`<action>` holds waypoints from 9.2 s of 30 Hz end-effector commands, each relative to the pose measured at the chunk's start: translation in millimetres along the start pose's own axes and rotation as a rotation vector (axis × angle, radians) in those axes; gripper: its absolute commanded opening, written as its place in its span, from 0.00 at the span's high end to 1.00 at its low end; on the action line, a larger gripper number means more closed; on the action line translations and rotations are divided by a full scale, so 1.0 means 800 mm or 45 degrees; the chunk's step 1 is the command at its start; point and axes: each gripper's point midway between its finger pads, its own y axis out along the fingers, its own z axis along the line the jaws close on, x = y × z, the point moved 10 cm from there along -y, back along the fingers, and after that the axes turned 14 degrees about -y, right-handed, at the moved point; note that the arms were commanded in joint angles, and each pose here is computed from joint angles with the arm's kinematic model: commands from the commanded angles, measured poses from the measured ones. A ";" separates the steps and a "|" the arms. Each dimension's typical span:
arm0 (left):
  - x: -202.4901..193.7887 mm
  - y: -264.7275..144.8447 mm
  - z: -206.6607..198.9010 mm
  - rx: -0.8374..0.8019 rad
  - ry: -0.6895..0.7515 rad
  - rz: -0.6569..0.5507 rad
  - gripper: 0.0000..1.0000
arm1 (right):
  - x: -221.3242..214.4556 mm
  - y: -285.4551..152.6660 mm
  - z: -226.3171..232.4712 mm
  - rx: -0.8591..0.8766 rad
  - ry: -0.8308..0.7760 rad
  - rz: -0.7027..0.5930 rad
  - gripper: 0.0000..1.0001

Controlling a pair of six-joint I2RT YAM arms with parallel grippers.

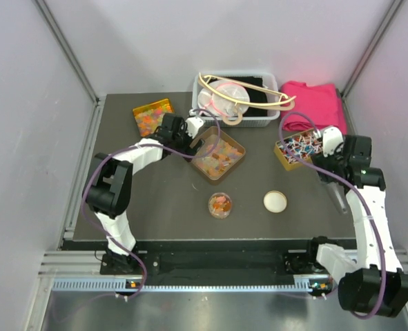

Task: Pack the candies
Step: Move the storage box to the center of the board, then move the packing bottle to the center of the board, then pick up the bottle lid at the center of the board.

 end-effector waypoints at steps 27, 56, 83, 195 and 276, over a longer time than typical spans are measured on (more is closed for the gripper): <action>-0.019 -0.025 0.009 0.049 -0.015 0.060 0.83 | 0.056 -0.040 0.083 0.266 -0.410 -0.195 0.36; -0.129 -0.147 0.085 0.451 -0.274 0.132 0.92 | 0.025 0.035 0.200 0.510 -0.912 -0.158 0.46; -0.128 -0.212 0.112 0.401 -0.446 -0.072 0.01 | 0.182 -0.008 0.318 0.848 -1.239 -0.596 0.01; 0.056 -0.155 -0.065 -0.317 0.184 -0.395 0.01 | 0.060 0.032 0.211 0.973 -0.837 -0.297 1.00; 0.035 -0.147 -0.204 -1.420 0.864 -0.318 0.99 | 0.200 -0.035 0.149 1.557 -0.496 -0.730 0.11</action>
